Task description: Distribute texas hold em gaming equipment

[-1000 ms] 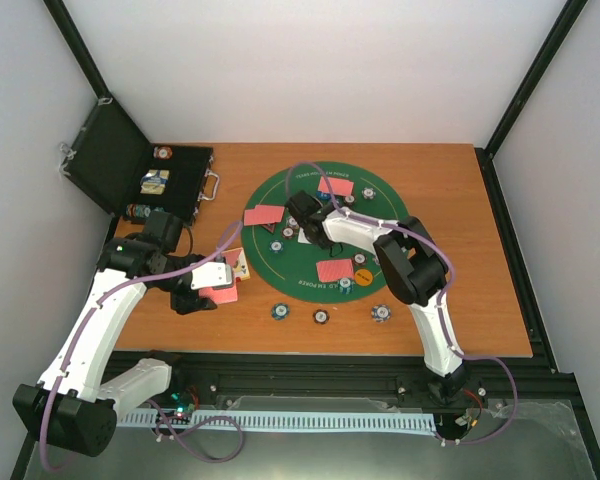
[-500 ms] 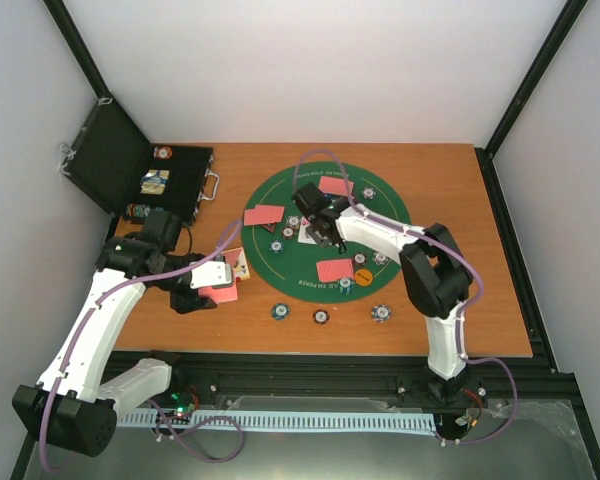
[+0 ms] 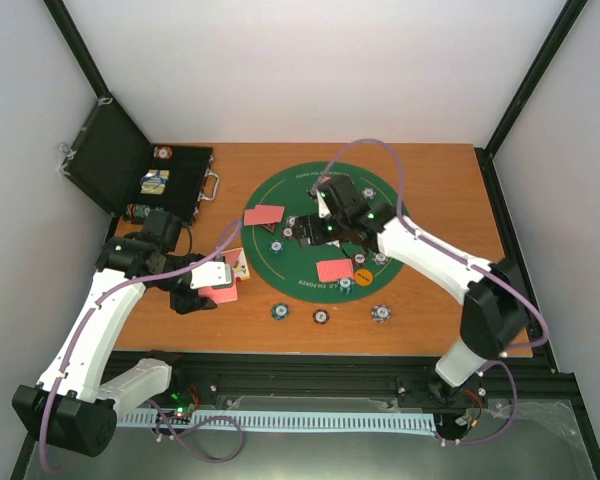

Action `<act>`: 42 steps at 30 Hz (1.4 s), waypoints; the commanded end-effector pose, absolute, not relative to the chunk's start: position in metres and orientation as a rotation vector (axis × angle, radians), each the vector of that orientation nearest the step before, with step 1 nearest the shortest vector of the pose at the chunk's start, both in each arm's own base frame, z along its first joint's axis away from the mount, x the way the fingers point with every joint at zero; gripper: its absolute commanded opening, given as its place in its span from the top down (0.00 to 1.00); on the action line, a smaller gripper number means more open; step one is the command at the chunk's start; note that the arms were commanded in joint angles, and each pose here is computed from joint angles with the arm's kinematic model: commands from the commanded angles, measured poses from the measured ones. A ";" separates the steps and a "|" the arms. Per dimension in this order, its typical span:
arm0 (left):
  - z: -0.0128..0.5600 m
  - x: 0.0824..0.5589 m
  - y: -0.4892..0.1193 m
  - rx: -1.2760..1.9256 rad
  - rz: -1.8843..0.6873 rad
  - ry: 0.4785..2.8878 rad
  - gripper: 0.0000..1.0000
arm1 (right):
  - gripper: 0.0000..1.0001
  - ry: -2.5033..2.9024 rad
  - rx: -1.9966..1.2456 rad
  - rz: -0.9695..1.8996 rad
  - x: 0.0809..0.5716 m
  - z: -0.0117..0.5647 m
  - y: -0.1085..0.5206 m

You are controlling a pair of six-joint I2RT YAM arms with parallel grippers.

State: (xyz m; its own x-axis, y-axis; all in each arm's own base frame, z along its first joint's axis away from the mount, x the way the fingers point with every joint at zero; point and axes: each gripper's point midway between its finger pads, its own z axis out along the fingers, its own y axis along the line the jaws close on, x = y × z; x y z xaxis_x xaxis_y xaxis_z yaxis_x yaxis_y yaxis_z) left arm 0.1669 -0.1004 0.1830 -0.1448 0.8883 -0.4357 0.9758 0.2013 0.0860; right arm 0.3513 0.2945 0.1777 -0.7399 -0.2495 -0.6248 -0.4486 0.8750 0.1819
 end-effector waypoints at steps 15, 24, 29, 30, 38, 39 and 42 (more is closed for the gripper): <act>0.197 0.174 -0.109 1.692 -0.341 2.057 0.76 | 0.13 2.396 -0.432 1.604 0.200 0.209 0.405; 0.196 0.175 -0.109 1.690 -0.339 2.062 0.76 | 0.18 2.312 -0.457 1.823 0.177 0.216 0.426; 0.196 0.176 -0.109 1.687 -0.338 2.057 0.76 | 0.20 2.298 -0.467 1.864 0.170 0.221 0.433; 0.196 0.176 -0.110 1.687 -0.340 2.057 0.76 | 0.21 2.298 -0.469 1.865 0.169 0.221 0.436; 0.200 0.175 -0.110 1.688 -0.339 2.050 0.76 | 0.27 2.311 -0.512 1.897 0.156 0.217 0.459; 0.200 0.175 -0.109 1.691 -0.337 2.051 0.76 | 0.28 2.298 -0.528 1.909 0.153 0.219 0.462; 0.200 0.174 -0.109 1.693 -0.335 2.052 0.76 | 0.27 2.283 -0.546 1.920 0.149 0.222 0.467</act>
State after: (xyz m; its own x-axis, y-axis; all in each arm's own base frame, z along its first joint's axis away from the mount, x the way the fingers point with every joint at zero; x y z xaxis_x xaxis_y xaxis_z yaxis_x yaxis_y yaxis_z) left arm 0.1693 -0.1044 0.1833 -0.1657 0.8757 -0.4536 0.9740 0.2173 0.0638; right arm 0.1550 0.4537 0.1958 -0.9456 -0.2001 -0.2565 -0.2987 0.2214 0.9283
